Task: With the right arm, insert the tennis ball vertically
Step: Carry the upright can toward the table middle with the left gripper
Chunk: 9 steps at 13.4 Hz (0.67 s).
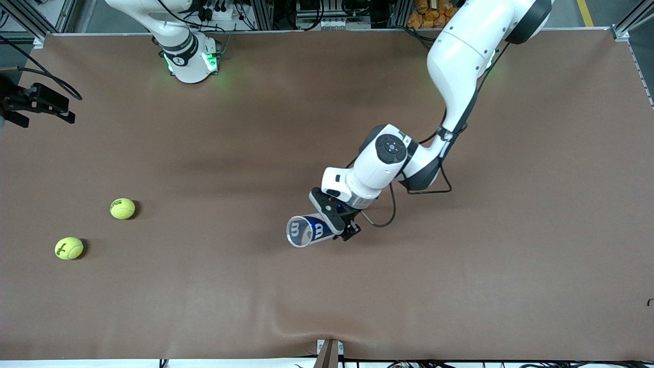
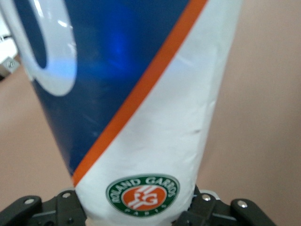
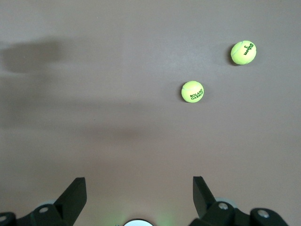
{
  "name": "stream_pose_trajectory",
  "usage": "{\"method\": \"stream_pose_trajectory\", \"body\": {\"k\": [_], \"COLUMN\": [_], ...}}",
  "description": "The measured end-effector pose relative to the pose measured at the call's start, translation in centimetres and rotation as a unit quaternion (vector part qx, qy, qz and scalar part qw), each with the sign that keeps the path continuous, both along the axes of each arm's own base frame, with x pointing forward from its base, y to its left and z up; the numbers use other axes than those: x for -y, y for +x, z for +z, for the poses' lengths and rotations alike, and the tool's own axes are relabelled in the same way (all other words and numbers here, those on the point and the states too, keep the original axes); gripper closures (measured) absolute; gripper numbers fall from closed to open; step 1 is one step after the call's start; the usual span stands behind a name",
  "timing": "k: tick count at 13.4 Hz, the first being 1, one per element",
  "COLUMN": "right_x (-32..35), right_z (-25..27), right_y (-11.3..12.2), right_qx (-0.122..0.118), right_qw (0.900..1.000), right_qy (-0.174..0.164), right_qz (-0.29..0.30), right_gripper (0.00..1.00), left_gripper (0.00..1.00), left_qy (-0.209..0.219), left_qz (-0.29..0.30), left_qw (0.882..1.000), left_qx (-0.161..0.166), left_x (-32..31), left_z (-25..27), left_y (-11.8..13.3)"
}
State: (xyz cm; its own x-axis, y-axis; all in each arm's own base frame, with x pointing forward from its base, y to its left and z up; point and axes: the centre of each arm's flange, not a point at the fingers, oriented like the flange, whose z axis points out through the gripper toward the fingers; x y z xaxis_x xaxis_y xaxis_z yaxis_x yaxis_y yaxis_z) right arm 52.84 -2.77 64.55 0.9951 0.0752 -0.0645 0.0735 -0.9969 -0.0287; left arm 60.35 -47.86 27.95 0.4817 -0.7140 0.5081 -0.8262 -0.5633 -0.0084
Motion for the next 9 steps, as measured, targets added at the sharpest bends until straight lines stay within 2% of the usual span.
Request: {"method": "stream_pose_trajectory", "body": {"k": [4, 6, 9], "right_x": [0.1, 0.1, 0.2], "right_z": [0.0, 0.0, 0.0], "right_y": [0.0, 0.0, 0.0], "right_qx": [-0.001, 0.000, 0.002], "right_qw": [1.000, 1.000, 1.000], "right_qy": [0.000, 0.000, -0.001], "right_qz": [-0.001, -0.001, -0.002], "right_gripper": [0.00, 0.00, 0.00], "left_gripper": [0.26, 0.26, 0.25], "left_qy": [-0.055, -0.095, -0.118], "left_qz": [0.011, 0.021, 0.015], "left_qw": [0.997, 0.991, 0.987], "left_qx": [0.056, 0.091, 0.112], "left_x": [2.3, 3.5, 5.1], "left_z": [-0.2, 0.3, 0.6], "left_y": [-1.1, -1.8, -3.3]}}
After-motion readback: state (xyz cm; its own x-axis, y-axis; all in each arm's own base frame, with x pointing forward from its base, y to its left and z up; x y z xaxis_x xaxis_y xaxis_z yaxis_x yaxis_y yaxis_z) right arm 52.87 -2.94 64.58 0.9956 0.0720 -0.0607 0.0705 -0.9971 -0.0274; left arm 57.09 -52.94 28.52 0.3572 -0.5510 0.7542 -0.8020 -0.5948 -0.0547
